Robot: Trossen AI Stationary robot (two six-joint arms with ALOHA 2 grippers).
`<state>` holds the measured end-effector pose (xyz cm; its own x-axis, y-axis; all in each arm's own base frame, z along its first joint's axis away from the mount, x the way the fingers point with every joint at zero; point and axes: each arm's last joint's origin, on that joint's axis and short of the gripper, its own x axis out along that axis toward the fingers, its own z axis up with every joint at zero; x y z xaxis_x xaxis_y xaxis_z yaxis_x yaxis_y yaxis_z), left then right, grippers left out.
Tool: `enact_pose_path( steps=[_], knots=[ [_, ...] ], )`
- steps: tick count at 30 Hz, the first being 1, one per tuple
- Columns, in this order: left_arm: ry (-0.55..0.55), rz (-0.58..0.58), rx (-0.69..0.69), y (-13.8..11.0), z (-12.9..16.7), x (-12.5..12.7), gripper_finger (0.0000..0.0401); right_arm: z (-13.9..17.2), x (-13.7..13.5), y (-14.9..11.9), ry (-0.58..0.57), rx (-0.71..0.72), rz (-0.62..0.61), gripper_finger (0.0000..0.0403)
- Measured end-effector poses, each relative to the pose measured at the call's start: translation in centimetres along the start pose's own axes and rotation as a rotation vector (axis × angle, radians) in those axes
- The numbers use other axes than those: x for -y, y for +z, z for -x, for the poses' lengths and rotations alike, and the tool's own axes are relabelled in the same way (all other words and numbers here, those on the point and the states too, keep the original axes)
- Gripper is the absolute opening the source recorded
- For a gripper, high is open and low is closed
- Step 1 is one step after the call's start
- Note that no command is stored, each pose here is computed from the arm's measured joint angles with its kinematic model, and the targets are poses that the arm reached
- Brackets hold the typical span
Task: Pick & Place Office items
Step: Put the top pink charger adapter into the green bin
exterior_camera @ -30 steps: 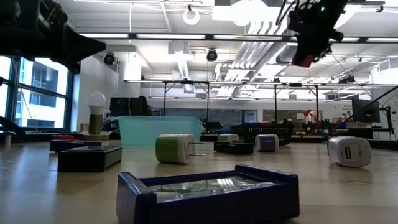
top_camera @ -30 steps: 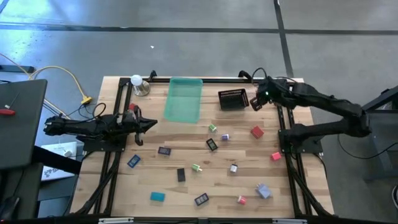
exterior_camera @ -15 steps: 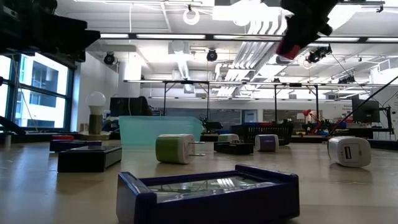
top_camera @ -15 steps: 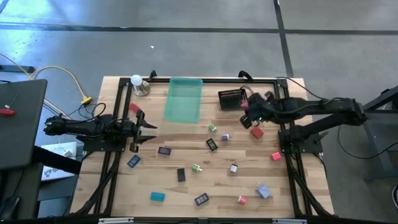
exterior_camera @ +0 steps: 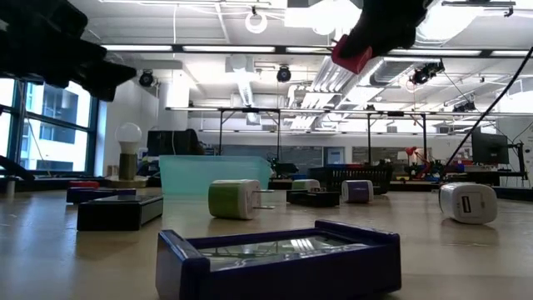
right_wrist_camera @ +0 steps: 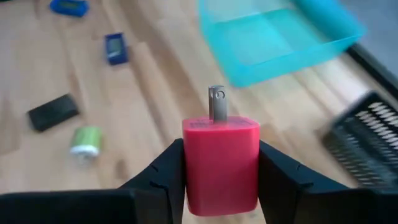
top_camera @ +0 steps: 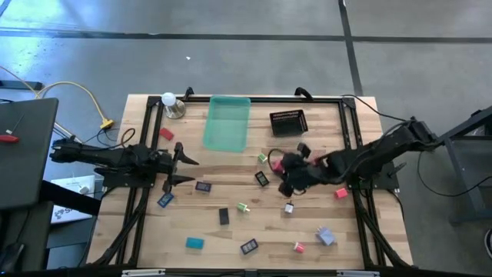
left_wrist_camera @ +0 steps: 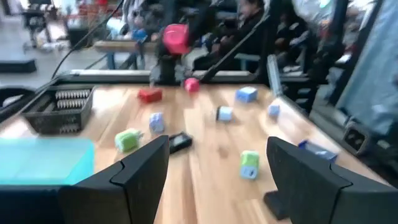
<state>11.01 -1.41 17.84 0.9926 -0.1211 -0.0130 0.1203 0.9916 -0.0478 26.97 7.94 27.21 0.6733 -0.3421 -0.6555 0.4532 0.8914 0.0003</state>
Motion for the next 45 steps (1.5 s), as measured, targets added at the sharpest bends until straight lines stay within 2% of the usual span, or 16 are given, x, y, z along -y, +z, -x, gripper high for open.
enact_pose_path(
  steps=[6, 12, 19, 26, 31, 34, 40, 45],
  knots=[
    [-0.015, -0.04, -0.082, 2.3, -2.1, 0.6, 0.0264, -1.3, -2.2, -0.7, 0.057, 0.009, 0.017, 0.0137],
    [-0.007, -0.143, -0.197, 4.5, -5.9, 1.4, 0.0264, -3.4, -3.8, -0.8, 0.16, 0.012, 0.072, 0.0137],
    [-0.07, -0.363, -0.296, 5.7, -10.8, 2.8, 0.0264, -5.5, -4.6, -0.7, 0.334, -0.032, 0.116, 0.0137],
    [-0.134, -0.561, -0.336, 6.0, -14.5, 3.9, 0.0264, -6.3, -4.1, 0.4, 0.518, -0.052, 0.089, 0.0137],
    [-0.166, -0.745, -0.363, 5.4, -15.8, 5.1, 0.0264, -6.5, -3.9, 1.1, 0.62, -0.047, 0.069, 0.0137],
    [-0.182, -0.829, -0.365, 5.2, -15.9, 5.7, 0.0264, -6.6, -3.7, 1.3, 0.642, -0.056, 0.065, 0.0137],
    [-0.097, -0.916, -0.371, 5.4, -15.8, 6.3, 0.0264, -7.3, -3.9, 1.2, 0.69, -0.082, 0.038, 0.0137],
    [-0.077, -0.909, -0.374, 5.4, -15.8, 6.2, 0.0264, -8.0, -3.9, 1.3, 0.687, -0.062, 0.006, 0.0137]
  ],
)
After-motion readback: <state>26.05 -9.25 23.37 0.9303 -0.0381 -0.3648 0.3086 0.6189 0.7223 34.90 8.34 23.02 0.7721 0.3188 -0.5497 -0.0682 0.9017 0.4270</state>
